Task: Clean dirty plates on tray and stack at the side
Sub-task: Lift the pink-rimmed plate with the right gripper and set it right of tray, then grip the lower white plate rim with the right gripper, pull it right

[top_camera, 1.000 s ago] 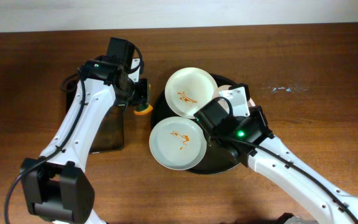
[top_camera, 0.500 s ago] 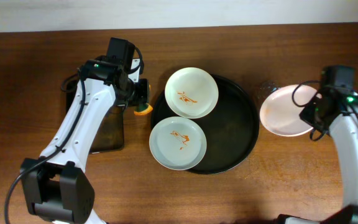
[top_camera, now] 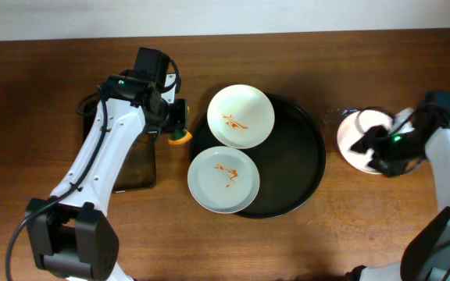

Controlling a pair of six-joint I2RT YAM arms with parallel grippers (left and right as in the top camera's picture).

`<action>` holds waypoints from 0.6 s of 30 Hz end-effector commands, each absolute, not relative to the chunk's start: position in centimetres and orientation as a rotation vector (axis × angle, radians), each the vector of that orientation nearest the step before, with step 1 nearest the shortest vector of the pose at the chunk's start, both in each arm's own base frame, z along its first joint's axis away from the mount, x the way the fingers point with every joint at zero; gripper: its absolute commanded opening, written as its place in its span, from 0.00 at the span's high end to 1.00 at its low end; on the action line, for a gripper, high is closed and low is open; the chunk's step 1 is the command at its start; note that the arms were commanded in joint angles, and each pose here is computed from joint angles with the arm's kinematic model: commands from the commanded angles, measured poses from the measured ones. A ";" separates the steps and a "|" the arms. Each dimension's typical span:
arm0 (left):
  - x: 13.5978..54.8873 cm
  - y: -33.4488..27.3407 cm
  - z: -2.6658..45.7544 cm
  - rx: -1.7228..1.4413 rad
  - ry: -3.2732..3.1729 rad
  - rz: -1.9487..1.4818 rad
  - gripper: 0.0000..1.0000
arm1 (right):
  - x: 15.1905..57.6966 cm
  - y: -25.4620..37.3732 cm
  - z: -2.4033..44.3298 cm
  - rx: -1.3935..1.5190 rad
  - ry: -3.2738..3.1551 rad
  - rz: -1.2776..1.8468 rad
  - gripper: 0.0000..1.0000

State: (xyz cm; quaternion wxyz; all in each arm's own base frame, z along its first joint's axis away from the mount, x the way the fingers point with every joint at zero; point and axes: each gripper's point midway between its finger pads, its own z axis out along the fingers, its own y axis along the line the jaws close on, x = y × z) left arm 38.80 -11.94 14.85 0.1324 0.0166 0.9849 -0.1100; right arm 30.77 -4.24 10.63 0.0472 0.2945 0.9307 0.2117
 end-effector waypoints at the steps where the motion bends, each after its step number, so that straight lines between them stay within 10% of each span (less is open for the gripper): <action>1: 39.0 -11.8 16.3 0.066 2.818 -0.327 1.00 | 28.6 2.9 11.9 0.553 2.988 0.852 0.40; 13: 38.9 -11.8 16.3 0.066 2.818 -0.327 1.00 | 25.1 18.4 4.5 0.023 3.166 0.531 0.52; 18: 38.9 -11.8 16.3 0.066 2.818 -0.327 1.00 | 24.5 19.4 0.8 0.106 3.257 0.477 0.73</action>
